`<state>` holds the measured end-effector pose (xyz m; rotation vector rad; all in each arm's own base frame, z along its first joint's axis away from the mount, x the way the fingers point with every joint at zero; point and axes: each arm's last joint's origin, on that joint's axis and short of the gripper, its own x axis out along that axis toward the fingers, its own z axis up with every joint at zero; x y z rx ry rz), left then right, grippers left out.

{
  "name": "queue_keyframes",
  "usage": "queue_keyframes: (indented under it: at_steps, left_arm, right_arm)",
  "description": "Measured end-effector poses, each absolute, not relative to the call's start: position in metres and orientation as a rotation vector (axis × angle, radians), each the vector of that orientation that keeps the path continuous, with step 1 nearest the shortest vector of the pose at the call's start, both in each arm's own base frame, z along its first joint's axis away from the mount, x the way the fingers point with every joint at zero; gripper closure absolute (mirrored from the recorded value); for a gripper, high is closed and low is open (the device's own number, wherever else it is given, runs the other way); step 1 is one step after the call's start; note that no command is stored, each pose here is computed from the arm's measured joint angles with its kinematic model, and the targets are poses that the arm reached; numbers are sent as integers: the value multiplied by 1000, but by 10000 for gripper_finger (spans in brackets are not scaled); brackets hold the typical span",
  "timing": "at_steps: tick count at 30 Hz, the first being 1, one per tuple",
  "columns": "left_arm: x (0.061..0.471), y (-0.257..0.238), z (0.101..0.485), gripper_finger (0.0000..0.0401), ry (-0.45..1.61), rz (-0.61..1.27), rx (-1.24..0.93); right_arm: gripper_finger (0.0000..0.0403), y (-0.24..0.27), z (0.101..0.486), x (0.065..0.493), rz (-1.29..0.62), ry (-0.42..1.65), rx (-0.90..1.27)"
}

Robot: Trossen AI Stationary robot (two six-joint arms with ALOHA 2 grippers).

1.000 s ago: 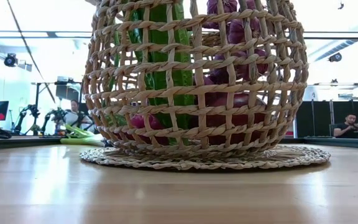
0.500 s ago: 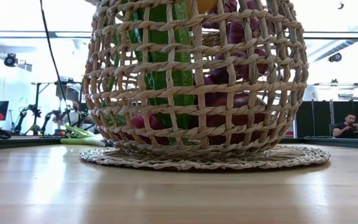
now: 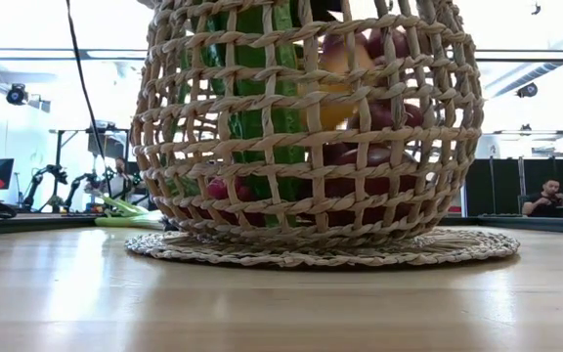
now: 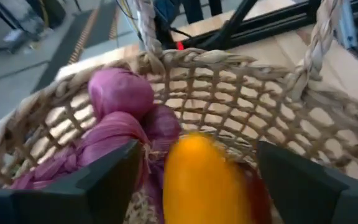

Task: Build produce basket
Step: Put the celery into the basket

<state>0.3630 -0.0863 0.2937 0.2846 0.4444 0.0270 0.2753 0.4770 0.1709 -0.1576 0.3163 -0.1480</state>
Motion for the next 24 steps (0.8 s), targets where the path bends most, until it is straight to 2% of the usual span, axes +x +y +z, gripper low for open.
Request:
queue_keyframes:
  at_steps: [6,11,16,18,24]
  left_arm:
    - [348,-86,320,53,436,11,235]
    - [320,-98,363,49,365,22,217]
    - [276,-105,403,49,352,39,152]
    - [254,-104,411,49,394,92,142]
    - [192,-71,418,49,505,403,-15]
  right_arm:
    - [294,477,171,275,-147,317,-157]
    - [294,477,171,275,-146,318,-158]
    - [294,477,171,275,-146,318,-157]
    - [294,477,171,275,-146,318,-158]
    - [294,477,171,275,-147,318,-159]
